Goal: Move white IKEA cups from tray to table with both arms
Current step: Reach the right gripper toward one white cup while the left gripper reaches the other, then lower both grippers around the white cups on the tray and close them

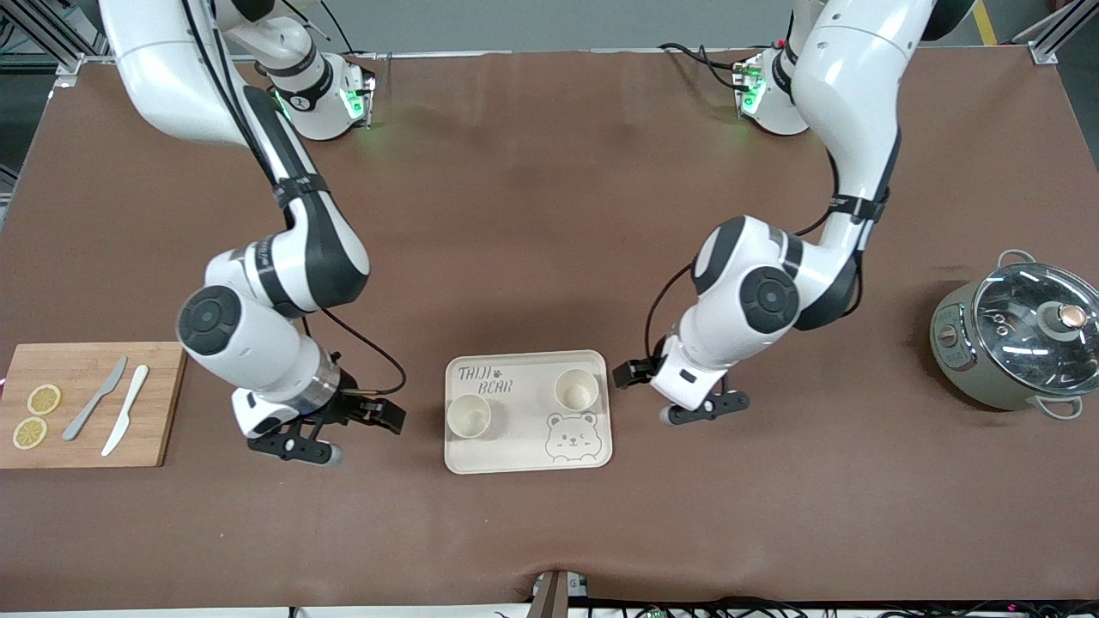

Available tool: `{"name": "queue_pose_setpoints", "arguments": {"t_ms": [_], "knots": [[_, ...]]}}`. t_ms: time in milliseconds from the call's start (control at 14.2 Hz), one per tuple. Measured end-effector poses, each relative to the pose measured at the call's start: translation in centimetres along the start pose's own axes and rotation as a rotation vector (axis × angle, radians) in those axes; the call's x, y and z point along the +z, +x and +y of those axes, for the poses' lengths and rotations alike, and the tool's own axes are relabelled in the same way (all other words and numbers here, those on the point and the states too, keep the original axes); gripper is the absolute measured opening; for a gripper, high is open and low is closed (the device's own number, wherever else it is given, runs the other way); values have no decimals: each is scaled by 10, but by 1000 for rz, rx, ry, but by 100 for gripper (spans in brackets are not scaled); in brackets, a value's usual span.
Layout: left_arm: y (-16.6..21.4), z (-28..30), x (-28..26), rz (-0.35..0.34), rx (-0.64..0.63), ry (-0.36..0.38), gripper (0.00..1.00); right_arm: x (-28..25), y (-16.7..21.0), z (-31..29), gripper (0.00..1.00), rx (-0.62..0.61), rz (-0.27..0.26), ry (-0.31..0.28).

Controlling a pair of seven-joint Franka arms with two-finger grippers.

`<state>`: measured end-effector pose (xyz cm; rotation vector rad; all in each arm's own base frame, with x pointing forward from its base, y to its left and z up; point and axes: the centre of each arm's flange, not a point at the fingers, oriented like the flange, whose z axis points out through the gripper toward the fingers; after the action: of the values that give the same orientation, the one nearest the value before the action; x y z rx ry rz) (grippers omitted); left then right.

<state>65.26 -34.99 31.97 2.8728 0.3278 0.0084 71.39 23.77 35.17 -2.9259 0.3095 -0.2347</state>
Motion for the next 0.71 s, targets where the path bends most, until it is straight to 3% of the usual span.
{"name": "queue_pose_setpoints", "arguments": {"t_ms": [424, 706], "knots": [[-13, 14, 59, 16, 26, -12, 100, 37, -26, -41, 100, 5, 22, 20], [-23, 21, 87, 25, 42, -18, 100, 59, -36, -48, 100, -41, 25, -12]]}}
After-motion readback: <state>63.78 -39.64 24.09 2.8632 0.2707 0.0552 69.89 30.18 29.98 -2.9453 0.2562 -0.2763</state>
